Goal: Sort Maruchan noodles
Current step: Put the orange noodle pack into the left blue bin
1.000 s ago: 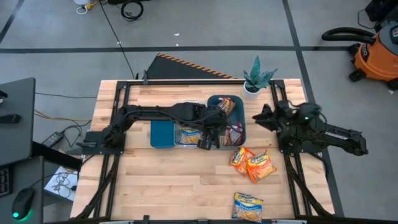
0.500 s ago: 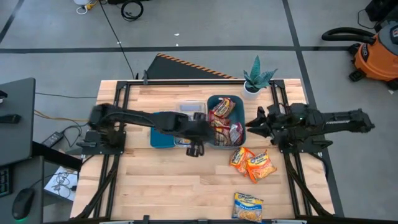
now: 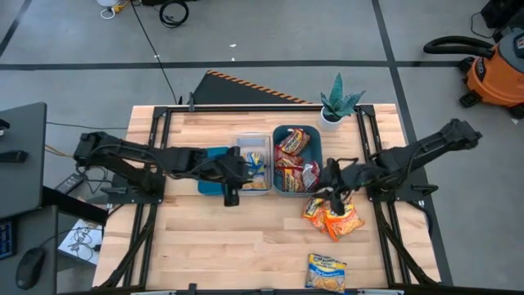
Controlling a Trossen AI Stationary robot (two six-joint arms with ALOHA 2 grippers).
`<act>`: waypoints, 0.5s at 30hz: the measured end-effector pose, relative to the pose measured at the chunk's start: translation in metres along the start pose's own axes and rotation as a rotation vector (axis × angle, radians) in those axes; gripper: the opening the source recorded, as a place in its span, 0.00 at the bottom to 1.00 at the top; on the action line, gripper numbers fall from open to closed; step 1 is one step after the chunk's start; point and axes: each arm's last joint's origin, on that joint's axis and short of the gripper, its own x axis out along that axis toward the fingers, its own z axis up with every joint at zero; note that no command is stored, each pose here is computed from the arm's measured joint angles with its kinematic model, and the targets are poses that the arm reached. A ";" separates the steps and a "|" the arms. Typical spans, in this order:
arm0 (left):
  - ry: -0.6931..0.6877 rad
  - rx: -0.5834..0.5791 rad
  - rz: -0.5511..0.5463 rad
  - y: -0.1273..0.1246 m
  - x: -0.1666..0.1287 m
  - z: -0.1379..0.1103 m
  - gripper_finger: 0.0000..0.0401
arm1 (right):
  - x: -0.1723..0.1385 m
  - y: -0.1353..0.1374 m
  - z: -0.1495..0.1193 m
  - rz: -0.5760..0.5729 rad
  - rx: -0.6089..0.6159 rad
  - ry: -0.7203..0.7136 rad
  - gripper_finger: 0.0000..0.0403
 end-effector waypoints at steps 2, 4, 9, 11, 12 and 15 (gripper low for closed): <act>-0.003 0.011 -0.013 -0.004 -0.005 -0.007 0.14 | 0.005 0.011 0.002 -0.020 -0.009 0.074 0.33; -0.001 0.022 -0.022 -0.008 -0.007 -0.013 0.14 | 0.009 0.021 0.003 -0.055 -0.015 0.151 0.33; -0.064 0.046 -0.008 -0.012 -0.019 -0.024 0.14 | 0.017 0.043 0.002 -0.142 -0.023 0.308 0.33; -0.072 0.048 -0.009 -0.012 -0.022 -0.031 0.14 | 0.020 0.050 0.002 -0.169 -0.014 0.352 0.33; -0.085 0.045 -0.011 -0.013 -0.022 -0.032 0.14 | 0.022 0.052 -0.001 -0.186 -0.002 0.378 0.33; -0.074 0.035 -0.006 -0.012 -0.024 -0.039 0.14 | 0.029 0.054 -0.011 -0.237 0.033 0.468 0.33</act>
